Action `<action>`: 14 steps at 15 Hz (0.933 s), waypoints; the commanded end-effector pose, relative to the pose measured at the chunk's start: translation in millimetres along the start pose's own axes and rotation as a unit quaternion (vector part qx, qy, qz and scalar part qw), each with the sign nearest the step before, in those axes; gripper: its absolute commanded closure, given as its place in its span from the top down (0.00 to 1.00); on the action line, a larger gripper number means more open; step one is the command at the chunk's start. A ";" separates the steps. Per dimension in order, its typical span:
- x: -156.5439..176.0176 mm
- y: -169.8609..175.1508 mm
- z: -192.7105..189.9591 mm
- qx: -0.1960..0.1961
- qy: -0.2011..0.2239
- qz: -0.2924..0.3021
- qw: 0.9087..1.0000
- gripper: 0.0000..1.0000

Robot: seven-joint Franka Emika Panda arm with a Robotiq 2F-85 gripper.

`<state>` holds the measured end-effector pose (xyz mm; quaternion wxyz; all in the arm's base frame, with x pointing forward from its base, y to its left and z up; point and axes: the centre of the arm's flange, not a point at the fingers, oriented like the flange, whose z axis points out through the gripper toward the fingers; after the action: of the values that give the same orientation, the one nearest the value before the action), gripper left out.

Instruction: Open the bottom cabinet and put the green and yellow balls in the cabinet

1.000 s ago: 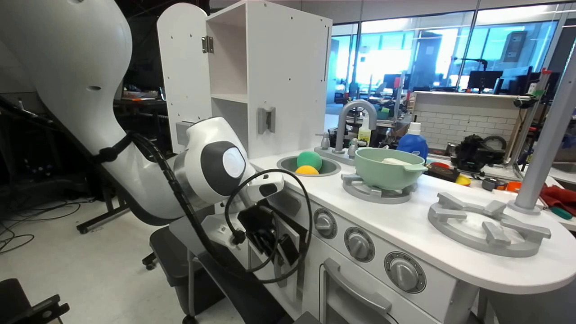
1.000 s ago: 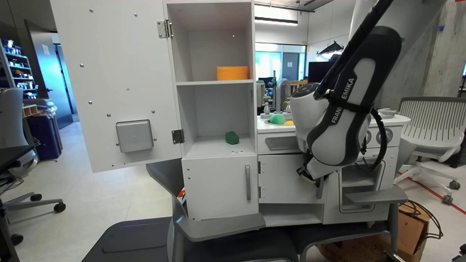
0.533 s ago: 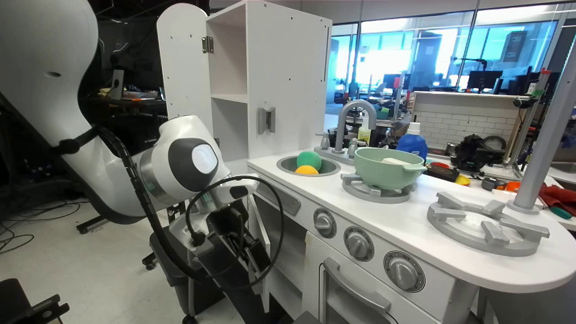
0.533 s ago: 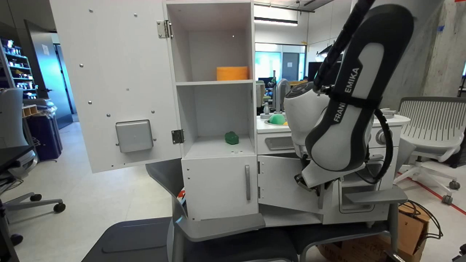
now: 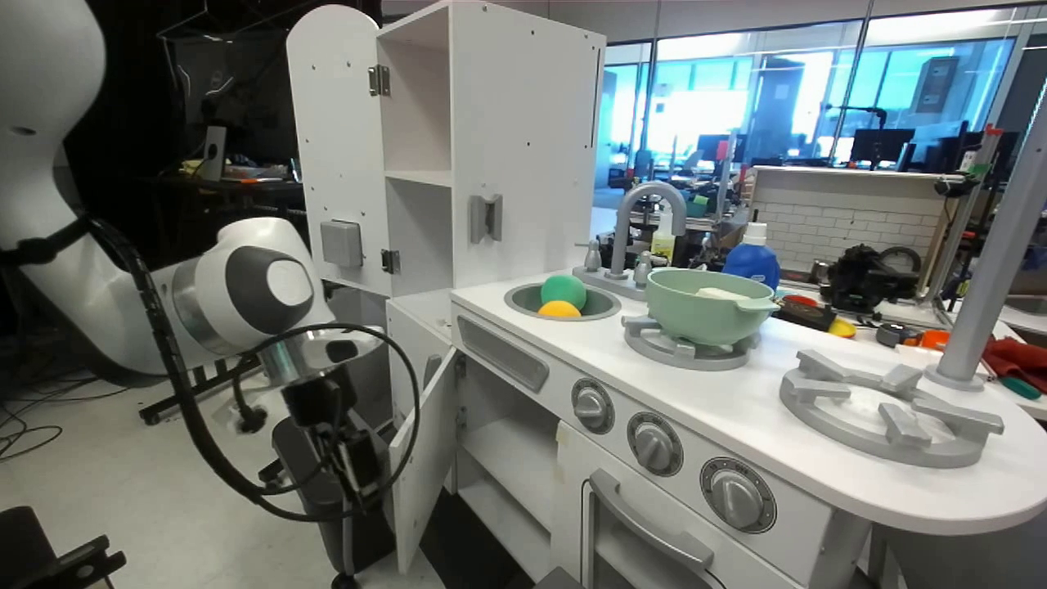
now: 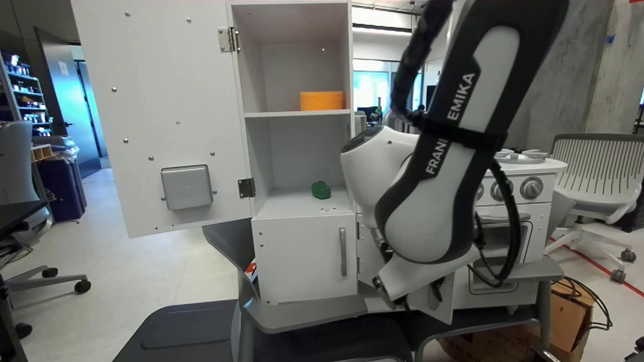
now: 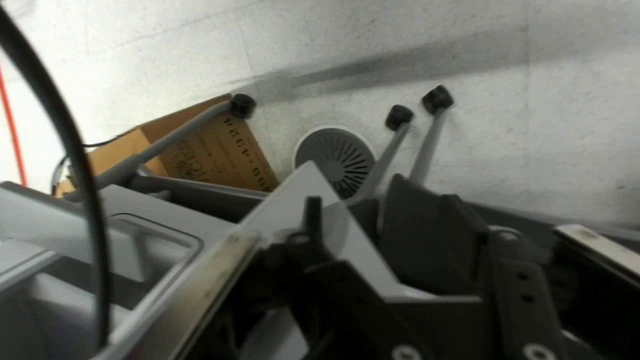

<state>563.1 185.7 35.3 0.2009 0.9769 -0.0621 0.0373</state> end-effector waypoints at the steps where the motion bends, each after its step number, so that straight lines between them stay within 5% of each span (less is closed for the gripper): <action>1: -15.6 -96.8 -42.6 0.037 0.010 -0.096 0.995 0.94; 4: -31.6 -160.9 -83.8 0.057 0.016 -0.153 0.986 1.00; 7: -32.9 -182.0 -127.4 0.055 0.006 -0.204 0.977 1.00; 14: 19.7 -107.1 -225.8 0.017 -0.021 -0.253 0.967 1.00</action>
<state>566.3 394.2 144.4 0.1804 0.9666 0.1816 -0.0131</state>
